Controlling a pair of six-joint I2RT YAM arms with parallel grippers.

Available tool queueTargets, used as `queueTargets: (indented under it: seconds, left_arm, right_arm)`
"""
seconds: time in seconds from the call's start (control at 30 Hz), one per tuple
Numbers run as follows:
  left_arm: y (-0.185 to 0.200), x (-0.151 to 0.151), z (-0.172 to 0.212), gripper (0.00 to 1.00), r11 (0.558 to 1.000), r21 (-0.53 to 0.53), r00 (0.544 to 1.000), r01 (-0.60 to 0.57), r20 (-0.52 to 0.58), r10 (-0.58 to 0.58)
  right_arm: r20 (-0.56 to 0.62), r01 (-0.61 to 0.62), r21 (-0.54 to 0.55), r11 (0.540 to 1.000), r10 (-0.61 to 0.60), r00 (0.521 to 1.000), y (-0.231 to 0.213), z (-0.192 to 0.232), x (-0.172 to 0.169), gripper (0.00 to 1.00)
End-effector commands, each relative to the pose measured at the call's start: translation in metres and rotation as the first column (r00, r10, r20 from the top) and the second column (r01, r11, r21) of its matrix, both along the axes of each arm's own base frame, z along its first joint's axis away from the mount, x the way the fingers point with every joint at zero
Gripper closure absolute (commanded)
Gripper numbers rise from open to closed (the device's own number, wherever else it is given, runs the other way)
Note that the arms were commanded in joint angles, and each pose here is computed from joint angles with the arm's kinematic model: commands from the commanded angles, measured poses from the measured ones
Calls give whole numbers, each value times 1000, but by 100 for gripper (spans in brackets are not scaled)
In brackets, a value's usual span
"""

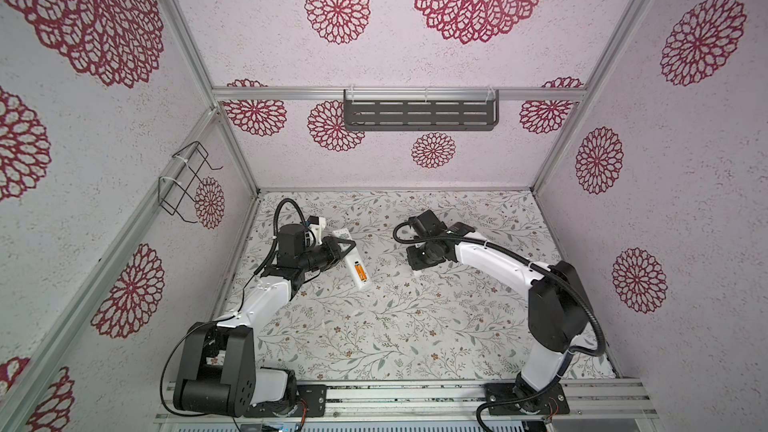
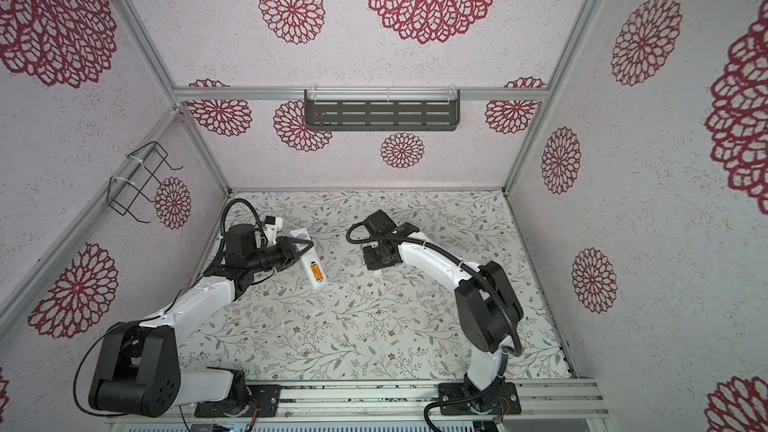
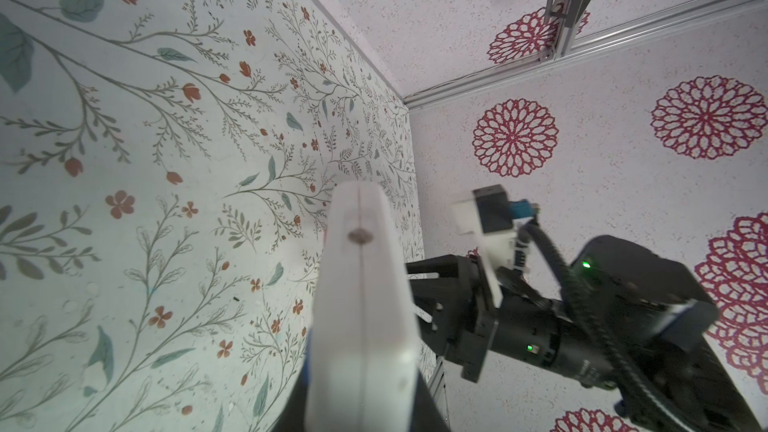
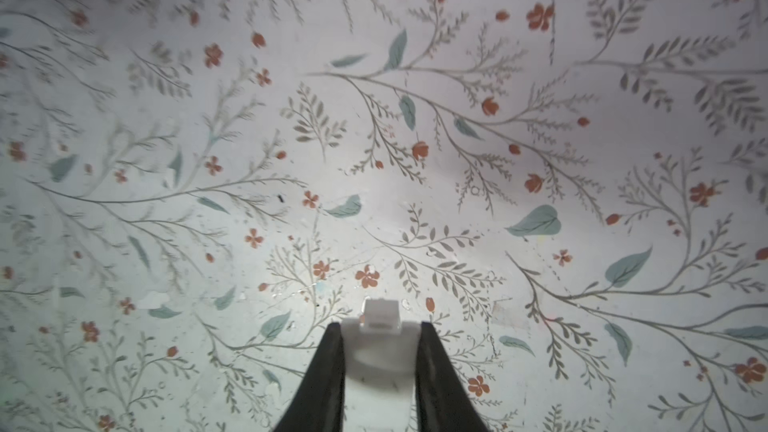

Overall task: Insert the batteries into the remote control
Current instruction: 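Lift the battery cover with the right gripper toward the held remote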

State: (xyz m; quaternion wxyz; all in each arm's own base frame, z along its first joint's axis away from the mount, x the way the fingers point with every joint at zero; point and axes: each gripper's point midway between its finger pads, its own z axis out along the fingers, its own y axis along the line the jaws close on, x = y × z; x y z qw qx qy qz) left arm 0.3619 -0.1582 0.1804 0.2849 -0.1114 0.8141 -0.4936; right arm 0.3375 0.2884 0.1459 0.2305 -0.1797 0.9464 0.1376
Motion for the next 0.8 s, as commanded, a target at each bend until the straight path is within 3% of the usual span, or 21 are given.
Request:
queueTargets:
  seconds: [0.0, 0.17, 0.33, 0.77]
  left_arm:
    - [-5, 12, 23, 100, 999, -32, 997, 12, 78, -9]
    - [-8, 22, 32, 100, 998, -66, 995, 9, 96, -3]
    - [-9, 22, 33, 100, 997, -78, 995, 13, 99, -5]
    - [-9, 21, 38, 100, 994, -106, 994, 3, 106, 9]
  right_arm:
    - [131, -61, 115, 991, 46, 990, 23, 54, -2, 83]
    - [306, -193, 256, 947, 110, 946, 67, 123, -18, 81]
    - [371, -251, 333, 909, 118, 921, 100, 157, -24, 81]
    - [347, -300, 342, 891, 177, 921, 133, 140, -35, 83]
